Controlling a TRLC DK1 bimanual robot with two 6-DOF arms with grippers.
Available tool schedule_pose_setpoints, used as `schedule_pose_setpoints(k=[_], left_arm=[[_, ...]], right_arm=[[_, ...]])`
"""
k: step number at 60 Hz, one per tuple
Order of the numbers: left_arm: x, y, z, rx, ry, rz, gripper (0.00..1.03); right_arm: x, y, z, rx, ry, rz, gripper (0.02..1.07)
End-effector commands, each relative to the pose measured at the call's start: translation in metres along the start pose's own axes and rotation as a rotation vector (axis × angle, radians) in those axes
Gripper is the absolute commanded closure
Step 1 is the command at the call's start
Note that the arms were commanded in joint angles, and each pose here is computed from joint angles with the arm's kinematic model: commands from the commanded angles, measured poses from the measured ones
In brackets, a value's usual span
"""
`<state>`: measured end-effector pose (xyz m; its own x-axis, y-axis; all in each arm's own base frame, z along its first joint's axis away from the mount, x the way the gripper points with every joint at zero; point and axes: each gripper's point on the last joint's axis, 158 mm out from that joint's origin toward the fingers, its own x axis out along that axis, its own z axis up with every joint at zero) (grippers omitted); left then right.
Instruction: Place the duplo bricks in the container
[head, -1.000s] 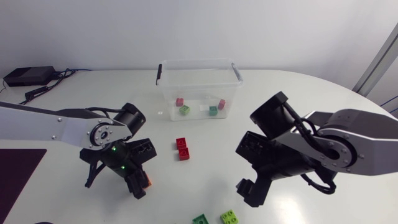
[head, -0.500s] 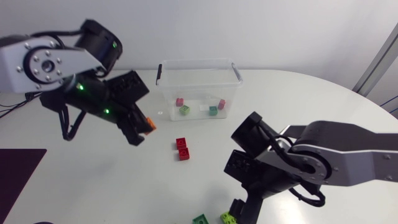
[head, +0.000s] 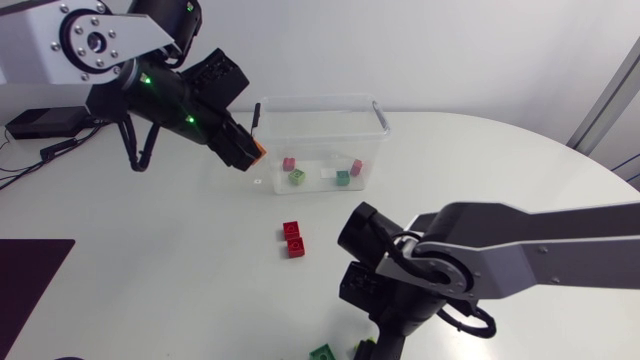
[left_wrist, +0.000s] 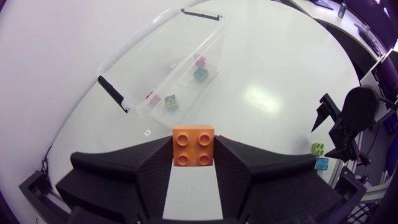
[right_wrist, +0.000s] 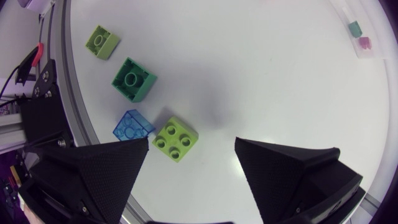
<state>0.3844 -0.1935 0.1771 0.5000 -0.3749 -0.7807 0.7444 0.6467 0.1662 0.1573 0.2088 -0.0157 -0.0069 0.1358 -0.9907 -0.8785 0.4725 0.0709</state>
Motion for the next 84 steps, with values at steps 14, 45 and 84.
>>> schedule_pose_setpoints(k=[14,45,84], left_arm=[[0.008,0.022,0.038,-0.058,-0.063,0.017,0.81],[0.031,0.039,0.073,-0.085,-0.121,0.035,0.8],[0.127,0.105,0.112,-0.183,-0.153,0.117,0.48]], right_arm=[[0.016,0.006,-0.001,0.013,0.059,0.017,0.1],[0.03,-0.002,-0.016,0.053,0.128,0.004,0.38],[-0.039,-0.065,0.015,0.2,-0.075,-0.122,0.67]])
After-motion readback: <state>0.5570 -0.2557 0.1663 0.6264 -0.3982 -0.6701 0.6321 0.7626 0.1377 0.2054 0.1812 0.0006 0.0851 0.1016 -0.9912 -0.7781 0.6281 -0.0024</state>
